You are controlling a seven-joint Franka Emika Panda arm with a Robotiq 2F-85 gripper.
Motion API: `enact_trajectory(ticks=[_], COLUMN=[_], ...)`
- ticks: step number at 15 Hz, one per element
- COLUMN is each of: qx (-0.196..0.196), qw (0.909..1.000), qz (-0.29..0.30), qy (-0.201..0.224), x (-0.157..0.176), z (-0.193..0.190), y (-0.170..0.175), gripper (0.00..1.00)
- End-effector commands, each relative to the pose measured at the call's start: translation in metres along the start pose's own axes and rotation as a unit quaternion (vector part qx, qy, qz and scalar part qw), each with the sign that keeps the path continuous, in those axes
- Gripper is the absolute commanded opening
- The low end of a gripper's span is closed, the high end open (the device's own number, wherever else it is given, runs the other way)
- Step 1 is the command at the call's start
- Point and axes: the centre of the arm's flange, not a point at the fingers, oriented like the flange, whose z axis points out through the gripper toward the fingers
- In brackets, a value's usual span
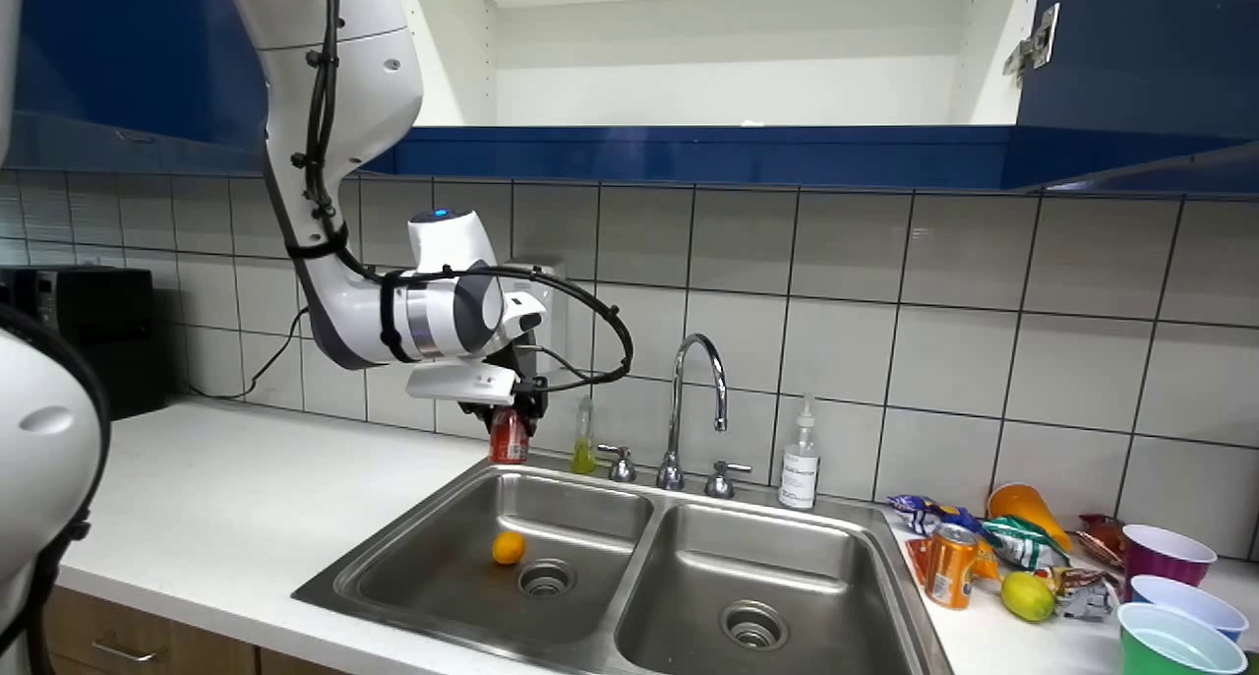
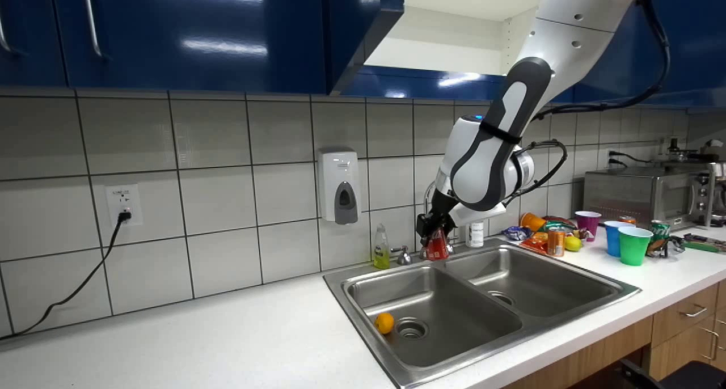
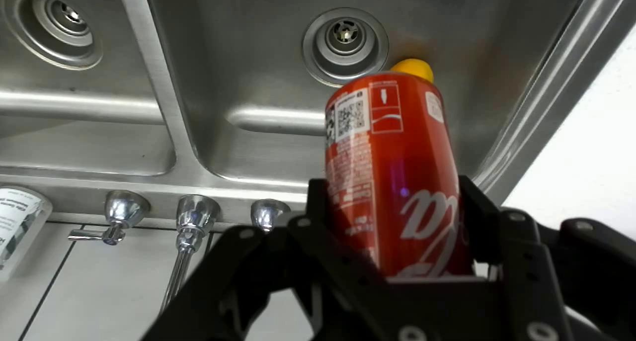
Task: Put the red can in the sink on the left.
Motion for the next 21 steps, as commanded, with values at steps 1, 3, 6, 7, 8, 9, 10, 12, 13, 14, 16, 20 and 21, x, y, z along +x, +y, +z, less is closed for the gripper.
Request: enact_trajectory(ticks=[1,3,6,7,8,9,10,12,13,14,16,20,21], qx=[0.000,0.000,0.000,0.000,0.000,0.000,0.000,0.000,0.000,0.000,0.000,0.001,0.001], qw=[1.0000,1.0000,1.0000,1.0000,1.0000,1.0000,1.0000,1.0000,1.0000,1.0000,1.0000,1.0000,1.0000], qz=[0.000,0.000,0.000,0.000,0.000,0.000,0.000,0.000,0.000,0.000,0.000,0.001,0.005], qy=[0.000,0.001,0.001,0.001,0.001,0.001,0.001,0.001,0.001,0.001,0.001,0.007,0.007], x=[0.000,0.001,0.001,0.001,0.001,0.001,0.002,0.002,0.002,0.002,0.002,0.001,0.001], z=[0.001,0.001,0.001,0.001,0.001,0.001,0.001,0.001,0.001,0.001,0.001,0.008,0.012], y=[0.000,0.000,0.000,0.000,0.000,0.000,0.000,0.000,0.000,0.000,0.000,0.002,0.002], gripper=[0.63,0.63,0.63,0.63,0.63,0.63,0.63,0.63,0.63,0.63,0.63,0.38,0.38])
